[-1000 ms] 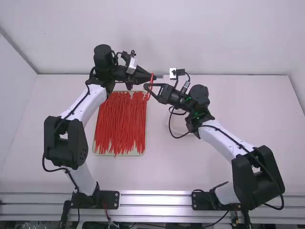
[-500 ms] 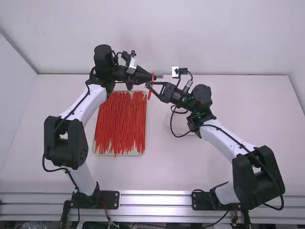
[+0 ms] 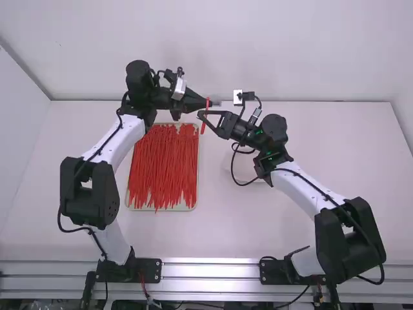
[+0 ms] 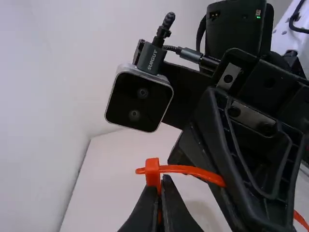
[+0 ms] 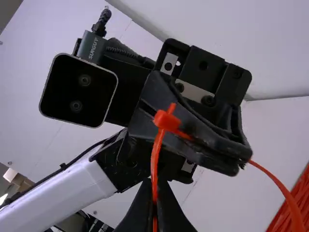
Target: Fasten the cable tie
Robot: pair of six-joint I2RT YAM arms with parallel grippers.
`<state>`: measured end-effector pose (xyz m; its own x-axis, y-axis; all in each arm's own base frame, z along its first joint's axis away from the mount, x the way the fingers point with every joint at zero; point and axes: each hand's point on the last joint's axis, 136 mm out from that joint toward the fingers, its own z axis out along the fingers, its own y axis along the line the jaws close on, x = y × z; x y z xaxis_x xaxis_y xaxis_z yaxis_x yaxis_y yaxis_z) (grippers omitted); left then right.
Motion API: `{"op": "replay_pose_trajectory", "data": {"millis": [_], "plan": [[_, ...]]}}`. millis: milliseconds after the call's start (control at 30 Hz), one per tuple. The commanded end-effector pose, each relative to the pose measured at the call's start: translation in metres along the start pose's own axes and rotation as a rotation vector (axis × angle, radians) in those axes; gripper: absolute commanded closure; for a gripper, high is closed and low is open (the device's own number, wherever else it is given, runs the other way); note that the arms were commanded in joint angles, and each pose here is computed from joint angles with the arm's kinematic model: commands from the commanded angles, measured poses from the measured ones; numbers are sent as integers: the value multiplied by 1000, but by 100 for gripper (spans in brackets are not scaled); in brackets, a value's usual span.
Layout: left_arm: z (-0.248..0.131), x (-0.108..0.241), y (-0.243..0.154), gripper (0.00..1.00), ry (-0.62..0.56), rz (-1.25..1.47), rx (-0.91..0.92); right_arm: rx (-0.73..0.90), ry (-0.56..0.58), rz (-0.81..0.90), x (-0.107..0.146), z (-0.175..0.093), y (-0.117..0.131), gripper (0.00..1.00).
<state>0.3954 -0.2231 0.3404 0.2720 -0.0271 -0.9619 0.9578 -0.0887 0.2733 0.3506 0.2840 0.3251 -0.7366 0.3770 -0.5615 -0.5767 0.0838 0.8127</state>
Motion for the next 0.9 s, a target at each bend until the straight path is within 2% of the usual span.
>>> {"op": "replay_pose_trajectory", "data": {"millis": [0,133,267,500,867], "plan": [[0,-12,-8,99,-7,-25,31,2,-51,-25,-19,-1,3,100],[8,-16,-11,99,-12,-12,48,-8,-43,-39,-14,4,7,100],[10,-16,-12,99,-13,-16,53,-5,-50,-43,-18,0,5,100],[9,-13,-12,99,-12,-29,52,-60,-70,-86,-25,-3,20,100],[12,-17,-13,99,-16,14,59,-44,-84,-65,-32,-8,15,100]]}}
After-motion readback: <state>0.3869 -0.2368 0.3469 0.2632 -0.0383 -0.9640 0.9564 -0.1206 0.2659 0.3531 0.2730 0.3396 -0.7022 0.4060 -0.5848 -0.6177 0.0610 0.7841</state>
